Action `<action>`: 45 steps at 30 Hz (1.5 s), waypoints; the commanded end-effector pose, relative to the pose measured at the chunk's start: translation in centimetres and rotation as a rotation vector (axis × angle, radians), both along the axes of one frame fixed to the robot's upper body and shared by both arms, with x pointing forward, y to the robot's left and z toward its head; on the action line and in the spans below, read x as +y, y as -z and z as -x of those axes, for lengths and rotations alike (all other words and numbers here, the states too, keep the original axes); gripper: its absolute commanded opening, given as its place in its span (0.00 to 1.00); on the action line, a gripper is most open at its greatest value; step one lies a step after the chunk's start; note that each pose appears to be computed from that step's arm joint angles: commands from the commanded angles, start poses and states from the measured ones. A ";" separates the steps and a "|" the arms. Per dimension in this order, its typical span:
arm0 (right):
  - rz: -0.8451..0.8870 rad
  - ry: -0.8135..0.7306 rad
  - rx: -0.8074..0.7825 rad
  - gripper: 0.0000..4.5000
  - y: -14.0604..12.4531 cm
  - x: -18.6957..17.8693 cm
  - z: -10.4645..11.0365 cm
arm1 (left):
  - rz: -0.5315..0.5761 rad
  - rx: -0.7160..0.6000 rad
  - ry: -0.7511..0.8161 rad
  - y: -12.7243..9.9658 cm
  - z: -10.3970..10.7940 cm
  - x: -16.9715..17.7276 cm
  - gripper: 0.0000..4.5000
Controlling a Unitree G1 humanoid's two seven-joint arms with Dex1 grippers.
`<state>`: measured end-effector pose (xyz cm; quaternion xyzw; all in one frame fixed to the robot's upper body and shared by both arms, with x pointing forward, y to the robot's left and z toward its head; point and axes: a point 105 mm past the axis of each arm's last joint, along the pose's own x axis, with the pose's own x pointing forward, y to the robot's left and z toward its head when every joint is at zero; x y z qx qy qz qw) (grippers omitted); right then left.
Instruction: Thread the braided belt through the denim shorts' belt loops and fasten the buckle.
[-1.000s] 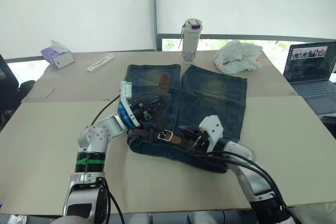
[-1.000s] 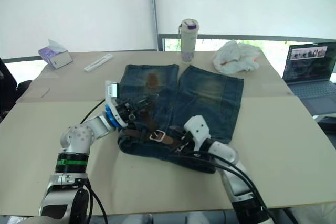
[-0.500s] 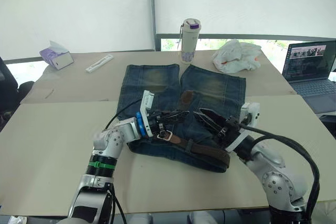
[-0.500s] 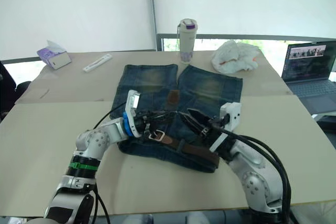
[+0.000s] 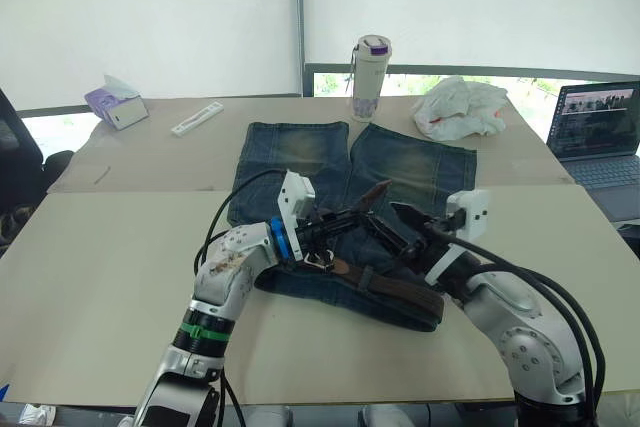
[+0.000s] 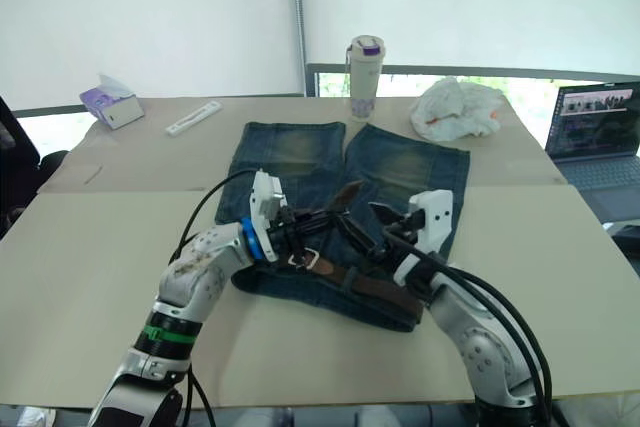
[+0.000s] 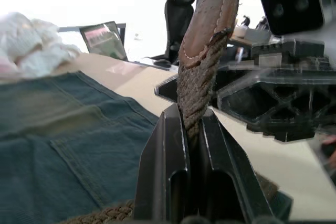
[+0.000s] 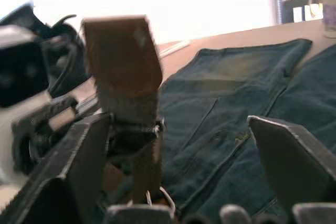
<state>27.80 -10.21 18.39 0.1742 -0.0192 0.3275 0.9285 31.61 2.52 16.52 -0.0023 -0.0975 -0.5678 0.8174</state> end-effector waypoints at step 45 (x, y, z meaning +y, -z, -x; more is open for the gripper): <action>-0.415 0.205 0.202 0.00 0.1 -2.9 -0.2 | -0.001 -0.359 -0.132 -1.7 1.2 1.1 0.99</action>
